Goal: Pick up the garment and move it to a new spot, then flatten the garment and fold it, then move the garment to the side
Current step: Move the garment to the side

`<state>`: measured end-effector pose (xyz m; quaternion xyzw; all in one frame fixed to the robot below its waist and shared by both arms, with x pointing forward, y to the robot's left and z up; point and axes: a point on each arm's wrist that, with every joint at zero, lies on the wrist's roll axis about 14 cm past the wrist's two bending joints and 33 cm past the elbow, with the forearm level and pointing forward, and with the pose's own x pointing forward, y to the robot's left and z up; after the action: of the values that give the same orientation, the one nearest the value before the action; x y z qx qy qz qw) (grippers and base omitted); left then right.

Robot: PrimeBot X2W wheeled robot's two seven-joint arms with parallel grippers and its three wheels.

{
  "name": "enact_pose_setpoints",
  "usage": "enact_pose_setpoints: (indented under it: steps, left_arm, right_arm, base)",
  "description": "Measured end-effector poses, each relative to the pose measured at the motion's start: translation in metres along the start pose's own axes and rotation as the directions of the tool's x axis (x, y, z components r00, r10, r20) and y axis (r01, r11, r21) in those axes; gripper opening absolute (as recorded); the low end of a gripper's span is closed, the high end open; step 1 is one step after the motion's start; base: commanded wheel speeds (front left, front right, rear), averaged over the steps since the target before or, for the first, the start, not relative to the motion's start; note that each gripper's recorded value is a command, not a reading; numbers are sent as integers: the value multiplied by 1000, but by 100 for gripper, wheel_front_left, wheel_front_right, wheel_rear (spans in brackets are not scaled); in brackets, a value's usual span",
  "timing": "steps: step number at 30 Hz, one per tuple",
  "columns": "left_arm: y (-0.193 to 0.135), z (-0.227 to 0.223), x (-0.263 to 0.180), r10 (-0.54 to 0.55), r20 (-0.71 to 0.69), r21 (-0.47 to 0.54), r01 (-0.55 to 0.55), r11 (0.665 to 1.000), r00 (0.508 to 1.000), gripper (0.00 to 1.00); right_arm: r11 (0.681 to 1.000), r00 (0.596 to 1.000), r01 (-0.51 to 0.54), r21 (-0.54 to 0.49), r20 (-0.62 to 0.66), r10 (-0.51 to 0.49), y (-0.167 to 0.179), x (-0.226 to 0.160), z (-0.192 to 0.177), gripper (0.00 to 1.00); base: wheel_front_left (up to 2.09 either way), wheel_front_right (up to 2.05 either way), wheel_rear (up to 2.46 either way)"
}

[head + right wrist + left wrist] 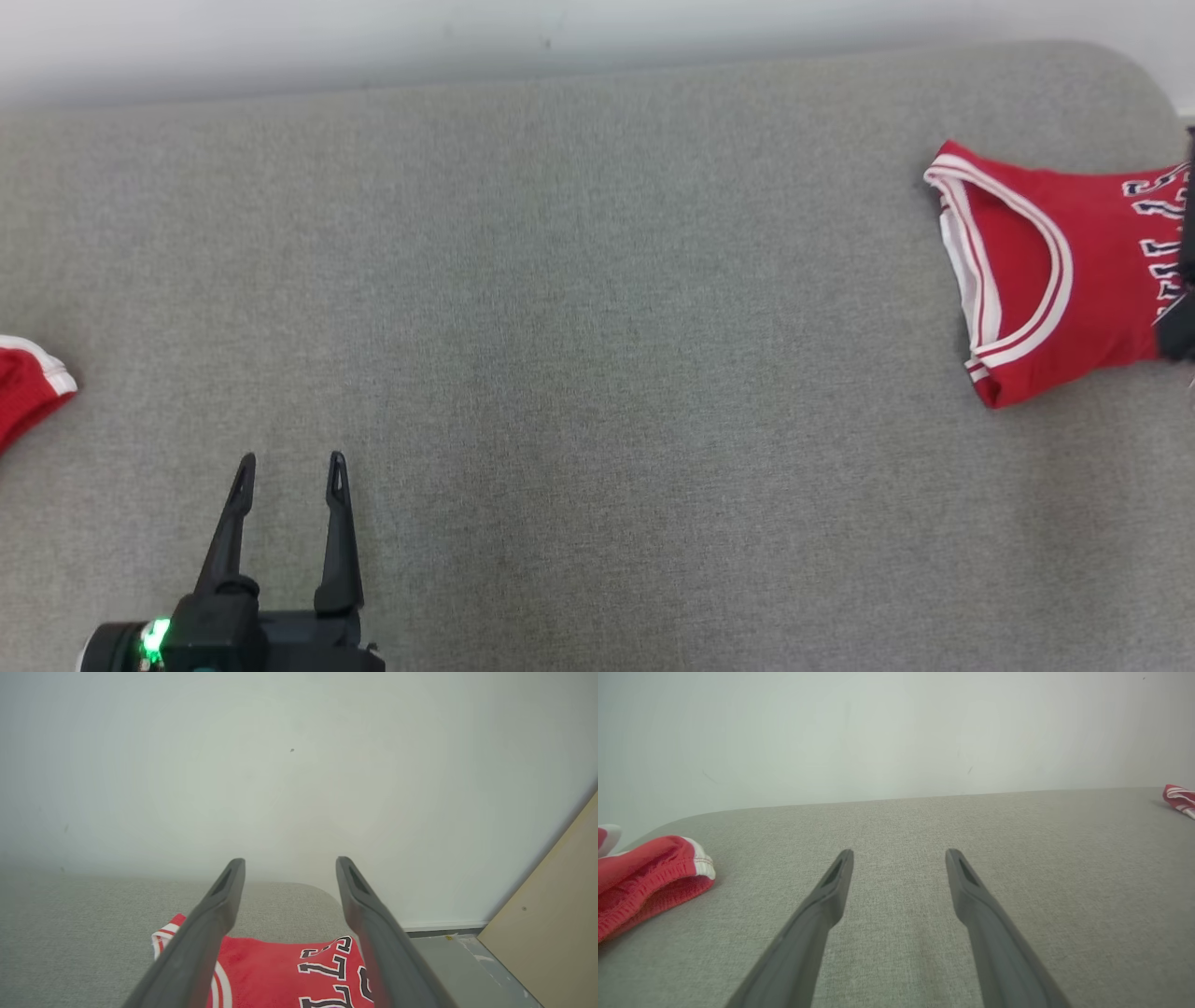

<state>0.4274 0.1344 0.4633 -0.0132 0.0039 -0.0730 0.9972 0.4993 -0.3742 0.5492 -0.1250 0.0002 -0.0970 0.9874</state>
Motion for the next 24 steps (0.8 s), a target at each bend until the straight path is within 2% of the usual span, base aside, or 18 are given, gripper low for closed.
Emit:
enact_pose_setpoints:
  steps: [8,13,17,19,24]
  left_arm:
    - [-3,12,-23,8,14,-16,-8,1000,1000,100]
    - [-5,22,-34,17,38,-15,-16,1000,999,100]
    - [-3,27,-38,27,51,-27,-25,999,998,100]
    - [-5,28,-40,20,51,-27,-19,999,998,100]
    - [-4,31,-47,32,57,-32,-30,999,998,100]
  right_arm:
    - [982,997,-52,183,70,40,45,-63,-2,100]
    - [949,994,-100,299,64,84,85,-106,-14,100]
    - [936,985,-173,307,76,157,119,-130,-13,100]
    - [920,984,-177,349,87,156,130,-140,-10,100]
    - [907,982,-187,378,104,159,142,-168,-5,100]
  base:
    - [0,0,0]
    - [0,0,0]
    - [0,0,0]
    - [0,0,0]
    - [0,0,0]
